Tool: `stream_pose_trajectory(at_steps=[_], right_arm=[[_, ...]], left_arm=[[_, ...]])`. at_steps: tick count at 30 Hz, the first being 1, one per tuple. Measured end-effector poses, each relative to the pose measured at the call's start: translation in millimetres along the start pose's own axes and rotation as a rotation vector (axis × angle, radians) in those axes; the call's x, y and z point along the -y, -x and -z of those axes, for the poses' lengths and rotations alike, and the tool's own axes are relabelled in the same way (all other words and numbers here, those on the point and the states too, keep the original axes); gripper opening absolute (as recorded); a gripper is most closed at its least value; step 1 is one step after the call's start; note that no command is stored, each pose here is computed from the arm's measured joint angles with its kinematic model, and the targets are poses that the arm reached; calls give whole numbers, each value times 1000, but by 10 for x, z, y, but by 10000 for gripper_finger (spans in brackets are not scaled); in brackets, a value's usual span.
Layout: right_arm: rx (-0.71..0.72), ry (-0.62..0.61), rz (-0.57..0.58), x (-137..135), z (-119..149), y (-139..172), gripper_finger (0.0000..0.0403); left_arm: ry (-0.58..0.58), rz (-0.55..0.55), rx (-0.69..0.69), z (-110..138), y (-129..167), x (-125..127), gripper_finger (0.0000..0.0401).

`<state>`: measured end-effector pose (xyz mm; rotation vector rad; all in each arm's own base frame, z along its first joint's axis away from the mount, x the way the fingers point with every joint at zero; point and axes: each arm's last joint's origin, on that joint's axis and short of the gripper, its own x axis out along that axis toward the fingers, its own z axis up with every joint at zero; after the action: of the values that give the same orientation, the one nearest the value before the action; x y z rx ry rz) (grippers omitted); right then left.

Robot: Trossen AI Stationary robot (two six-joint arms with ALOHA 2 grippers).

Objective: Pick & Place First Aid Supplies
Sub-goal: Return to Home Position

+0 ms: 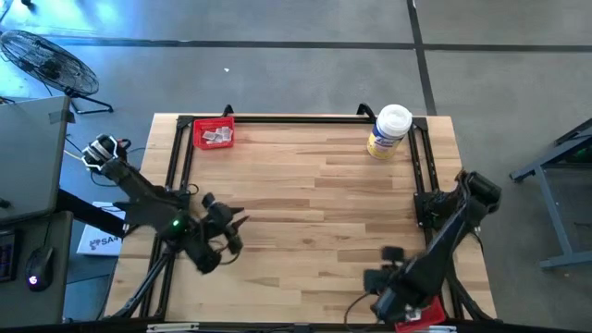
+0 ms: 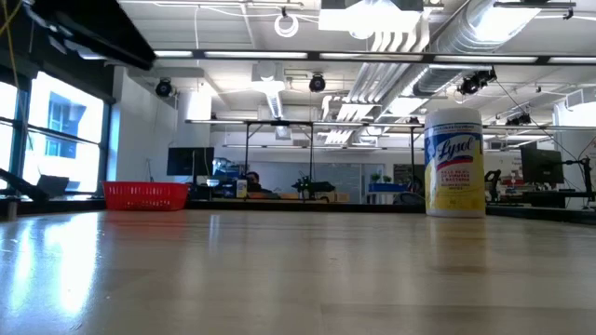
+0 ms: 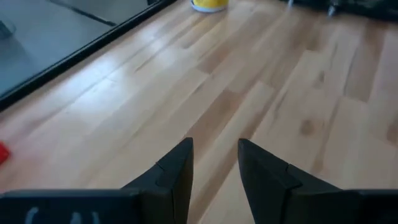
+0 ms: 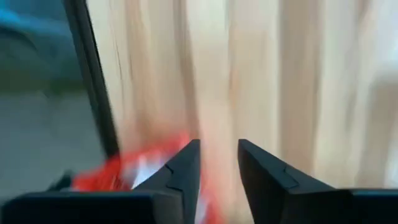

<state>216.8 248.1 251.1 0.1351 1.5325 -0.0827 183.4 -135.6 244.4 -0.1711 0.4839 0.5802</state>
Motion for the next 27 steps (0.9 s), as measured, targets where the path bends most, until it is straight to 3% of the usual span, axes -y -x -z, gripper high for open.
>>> stream_pose_trajectory(at_steps=[4,9,12,16,21,27], right_arm=[[251,114,-20,313,-198,14,70],[492,224,-118,824,-325,-233,15],[647,262,-194,1161,-341,-349,5],[812,263,-262,1634,-262,-346,12],[994,175,-217,2174,14,-155,2],[1243,117,-166,2544,454,-57,2]], left_arm=[[39,34,-20,-30,-336,18,124],[-1,289,-3,-7,-736,-24,124],[-28,357,78,-32,-899,-133,124],[-95,354,117,-129,-1071,-355,124],[-172,333,81,-296,-1174,-733,124],[-221,262,127,-476,-1129,-1219,124]])
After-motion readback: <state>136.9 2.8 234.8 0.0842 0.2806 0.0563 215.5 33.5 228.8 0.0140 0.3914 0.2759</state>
